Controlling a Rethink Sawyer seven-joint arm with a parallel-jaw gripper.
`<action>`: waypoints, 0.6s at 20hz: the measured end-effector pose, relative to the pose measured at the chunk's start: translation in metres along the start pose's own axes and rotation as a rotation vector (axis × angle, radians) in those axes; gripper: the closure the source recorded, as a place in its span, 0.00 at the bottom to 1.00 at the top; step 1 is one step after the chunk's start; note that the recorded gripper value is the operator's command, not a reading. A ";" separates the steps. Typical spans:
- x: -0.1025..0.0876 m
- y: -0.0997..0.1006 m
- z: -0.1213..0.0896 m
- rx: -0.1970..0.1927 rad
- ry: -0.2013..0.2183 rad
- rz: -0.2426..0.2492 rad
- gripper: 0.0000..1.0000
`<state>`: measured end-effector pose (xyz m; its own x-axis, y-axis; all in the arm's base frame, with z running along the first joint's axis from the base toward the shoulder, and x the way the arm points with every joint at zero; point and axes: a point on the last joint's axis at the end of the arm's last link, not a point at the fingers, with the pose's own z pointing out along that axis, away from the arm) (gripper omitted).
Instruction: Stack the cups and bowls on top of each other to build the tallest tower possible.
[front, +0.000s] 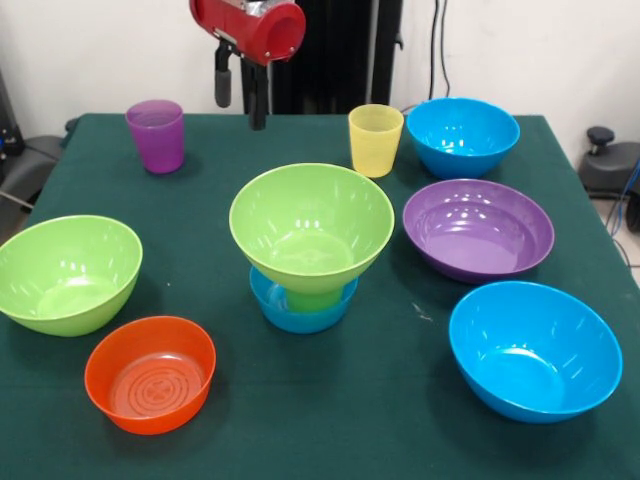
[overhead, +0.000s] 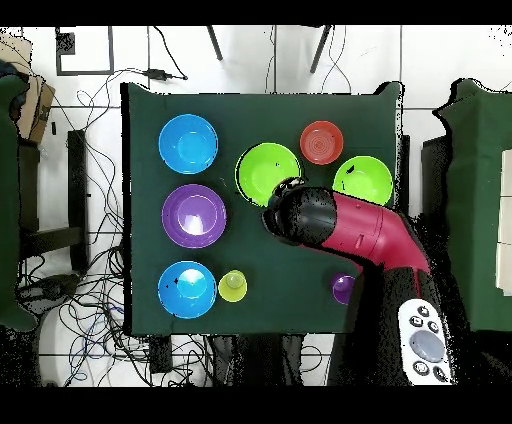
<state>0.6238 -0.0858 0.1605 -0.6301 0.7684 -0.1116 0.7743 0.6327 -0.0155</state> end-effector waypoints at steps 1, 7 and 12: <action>0.004 -0.004 0.004 0.002 0.009 -0.003 0.00; 0.020 -0.013 0.012 0.014 0.036 -0.027 0.00; 0.029 -0.014 0.012 0.019 0.040 -0.051 0.00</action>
<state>0.5956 -0.0739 0.1460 -0.6705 0.7385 -0.0706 0.7416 0.6697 -0.0388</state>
